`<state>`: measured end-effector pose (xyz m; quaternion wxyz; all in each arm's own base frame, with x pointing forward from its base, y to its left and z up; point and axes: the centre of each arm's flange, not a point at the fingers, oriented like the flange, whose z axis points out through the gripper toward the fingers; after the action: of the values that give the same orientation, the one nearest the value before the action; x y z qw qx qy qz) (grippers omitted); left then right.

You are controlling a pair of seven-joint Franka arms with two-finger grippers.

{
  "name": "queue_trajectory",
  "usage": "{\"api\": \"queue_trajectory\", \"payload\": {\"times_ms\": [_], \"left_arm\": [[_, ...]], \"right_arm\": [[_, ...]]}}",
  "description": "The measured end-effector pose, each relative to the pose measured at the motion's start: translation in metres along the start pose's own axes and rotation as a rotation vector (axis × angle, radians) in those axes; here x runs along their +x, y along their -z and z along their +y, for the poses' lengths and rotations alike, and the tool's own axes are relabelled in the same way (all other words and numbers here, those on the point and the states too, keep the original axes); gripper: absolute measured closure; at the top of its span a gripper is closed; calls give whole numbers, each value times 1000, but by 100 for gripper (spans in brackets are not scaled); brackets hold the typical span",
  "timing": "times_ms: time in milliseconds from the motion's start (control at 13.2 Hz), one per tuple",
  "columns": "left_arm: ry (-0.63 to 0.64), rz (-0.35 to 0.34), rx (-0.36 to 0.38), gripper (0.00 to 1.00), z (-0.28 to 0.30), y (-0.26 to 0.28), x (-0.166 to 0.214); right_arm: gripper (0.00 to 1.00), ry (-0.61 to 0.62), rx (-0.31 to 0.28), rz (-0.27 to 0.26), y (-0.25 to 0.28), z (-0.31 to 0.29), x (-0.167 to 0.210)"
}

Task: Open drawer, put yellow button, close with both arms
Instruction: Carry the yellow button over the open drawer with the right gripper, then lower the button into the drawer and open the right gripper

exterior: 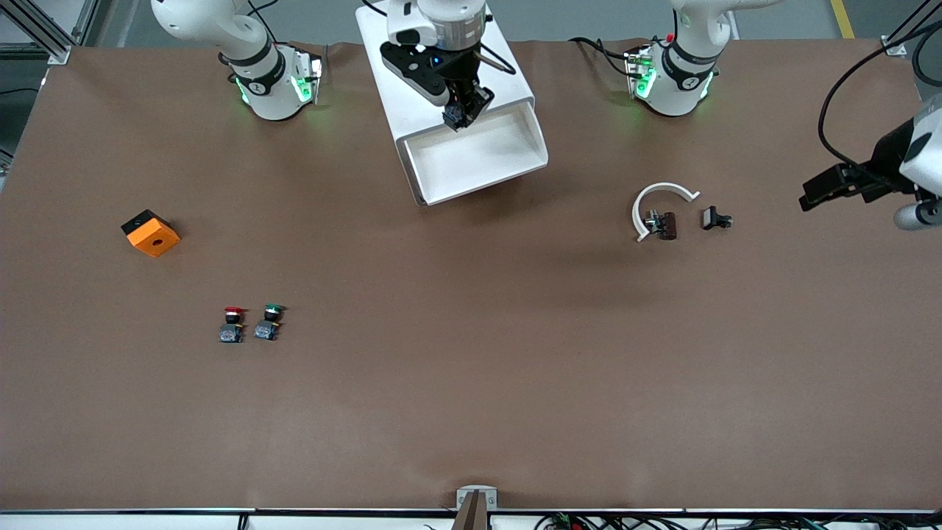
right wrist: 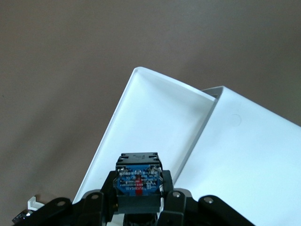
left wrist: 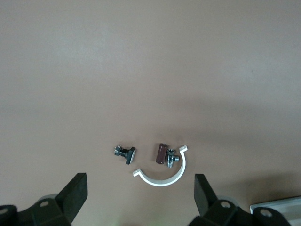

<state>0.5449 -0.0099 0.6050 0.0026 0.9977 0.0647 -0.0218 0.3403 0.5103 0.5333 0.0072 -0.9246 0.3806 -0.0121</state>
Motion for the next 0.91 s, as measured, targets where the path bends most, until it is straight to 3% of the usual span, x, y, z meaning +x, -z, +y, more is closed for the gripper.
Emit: {"api": "queue_trajectory", "payload": {"times_ms": [455, 909], "left_arm": [[-38, 8, 17, 0, 18, 6, -34], [-38, 13, 11, 0, 19, -15, -18]], "right_arm": [[59, -37, 11, -2, -46, -23, -8], [59, -30, -1, 0, -59, -25, -16]]}}
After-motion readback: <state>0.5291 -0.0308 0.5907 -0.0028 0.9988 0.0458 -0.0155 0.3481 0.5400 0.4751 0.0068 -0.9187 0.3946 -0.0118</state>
